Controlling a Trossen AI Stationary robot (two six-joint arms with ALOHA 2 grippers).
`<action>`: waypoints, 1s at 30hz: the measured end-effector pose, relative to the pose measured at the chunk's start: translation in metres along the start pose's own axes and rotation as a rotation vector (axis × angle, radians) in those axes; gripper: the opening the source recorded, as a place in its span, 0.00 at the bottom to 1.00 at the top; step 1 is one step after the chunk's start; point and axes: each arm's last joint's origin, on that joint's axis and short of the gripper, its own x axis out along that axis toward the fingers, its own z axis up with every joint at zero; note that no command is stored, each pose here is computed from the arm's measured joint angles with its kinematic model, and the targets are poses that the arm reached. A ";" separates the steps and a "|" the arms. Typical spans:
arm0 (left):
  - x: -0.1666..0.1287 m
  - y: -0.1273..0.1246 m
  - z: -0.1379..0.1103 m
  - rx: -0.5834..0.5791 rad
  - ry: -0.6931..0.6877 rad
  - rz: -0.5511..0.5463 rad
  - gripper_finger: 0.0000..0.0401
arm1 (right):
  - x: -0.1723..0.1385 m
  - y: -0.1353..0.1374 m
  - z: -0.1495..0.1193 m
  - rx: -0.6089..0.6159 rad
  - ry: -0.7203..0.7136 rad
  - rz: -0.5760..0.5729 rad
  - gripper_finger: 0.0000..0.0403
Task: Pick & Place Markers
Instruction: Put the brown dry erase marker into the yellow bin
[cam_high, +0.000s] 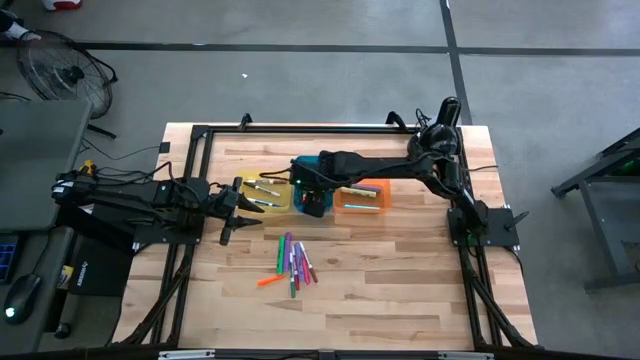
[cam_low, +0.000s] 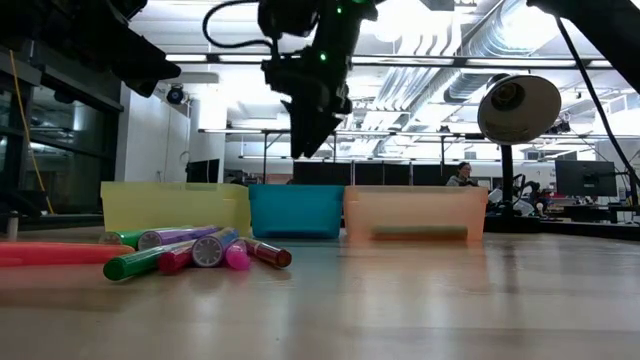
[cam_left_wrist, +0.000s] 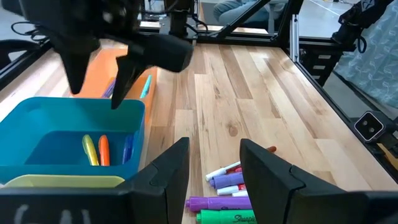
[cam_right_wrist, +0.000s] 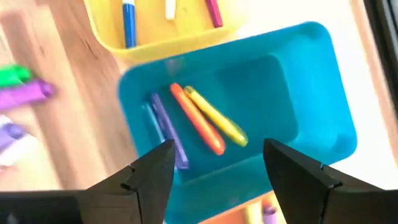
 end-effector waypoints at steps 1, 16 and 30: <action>0.000 0.000 0.000 0.000 0.000 0.000 0.34 | -0.003 0.001 0.001 0.037 0.000 0.010 0.58; 0.000 0.000 -0.002 -0.001 0.017 -0.004 0.34 | -0.021 0.047 -0.004 0.270 0.051 0.247 0.57; 0.000 0.000 -0.004 -0.001 0.046 -0.005 0.34 | -0.037 0.133 -0.038 0.305 0.019 0.164 0.53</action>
